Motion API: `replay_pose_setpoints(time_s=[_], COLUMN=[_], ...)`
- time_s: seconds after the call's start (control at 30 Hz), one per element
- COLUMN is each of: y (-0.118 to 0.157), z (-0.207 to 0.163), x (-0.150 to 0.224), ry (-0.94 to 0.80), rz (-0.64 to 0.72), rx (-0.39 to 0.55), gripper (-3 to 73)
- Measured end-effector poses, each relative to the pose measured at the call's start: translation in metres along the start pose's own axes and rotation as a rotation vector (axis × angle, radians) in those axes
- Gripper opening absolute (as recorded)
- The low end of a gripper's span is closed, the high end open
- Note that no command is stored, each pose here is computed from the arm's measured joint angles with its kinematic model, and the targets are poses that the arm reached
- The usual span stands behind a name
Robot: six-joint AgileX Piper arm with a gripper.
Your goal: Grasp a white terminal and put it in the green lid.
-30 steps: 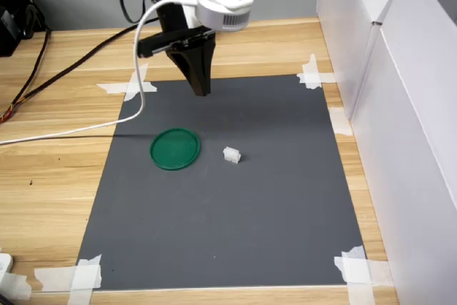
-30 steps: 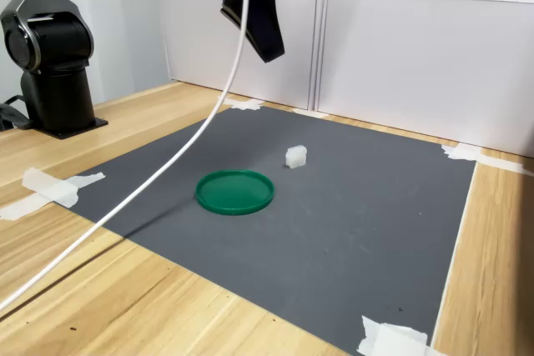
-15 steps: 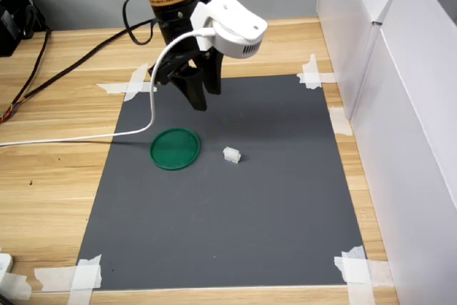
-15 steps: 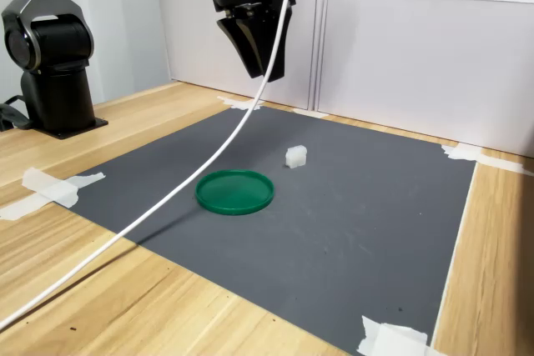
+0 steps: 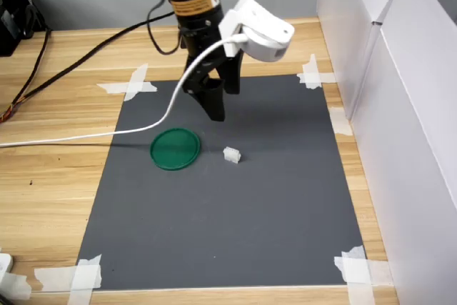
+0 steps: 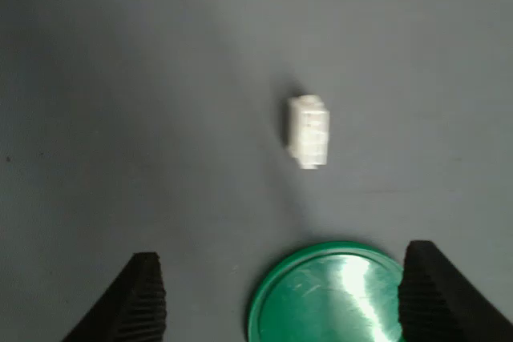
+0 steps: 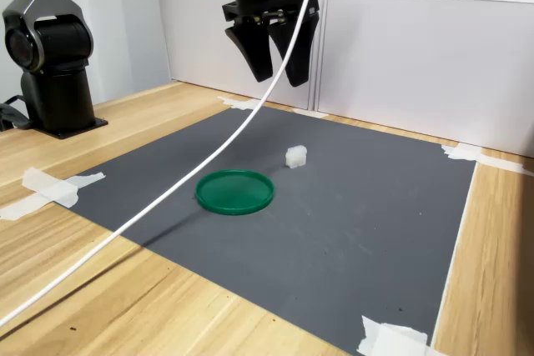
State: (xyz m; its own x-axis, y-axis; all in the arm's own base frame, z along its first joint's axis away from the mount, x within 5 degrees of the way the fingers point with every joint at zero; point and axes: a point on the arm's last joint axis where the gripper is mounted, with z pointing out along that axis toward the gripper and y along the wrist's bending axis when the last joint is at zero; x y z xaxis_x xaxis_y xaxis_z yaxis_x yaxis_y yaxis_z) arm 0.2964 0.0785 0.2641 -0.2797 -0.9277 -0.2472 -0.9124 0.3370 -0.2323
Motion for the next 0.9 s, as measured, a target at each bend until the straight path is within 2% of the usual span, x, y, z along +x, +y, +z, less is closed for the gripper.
replay_pose_setpoints(time_s=[0.2, 0.57, 0.9], y=[-0.009, -0.018, -0.017], z=[0.017, 0.053, 0.070], x=[-0.003, -0.007, -0.008], ry=[0.062, 0.060, 0.046], rz=[0.026, 0.073, 0.116], rx=[0.009, 0.004, -0.040], gripper=[71.5, 71.5, 70.8])
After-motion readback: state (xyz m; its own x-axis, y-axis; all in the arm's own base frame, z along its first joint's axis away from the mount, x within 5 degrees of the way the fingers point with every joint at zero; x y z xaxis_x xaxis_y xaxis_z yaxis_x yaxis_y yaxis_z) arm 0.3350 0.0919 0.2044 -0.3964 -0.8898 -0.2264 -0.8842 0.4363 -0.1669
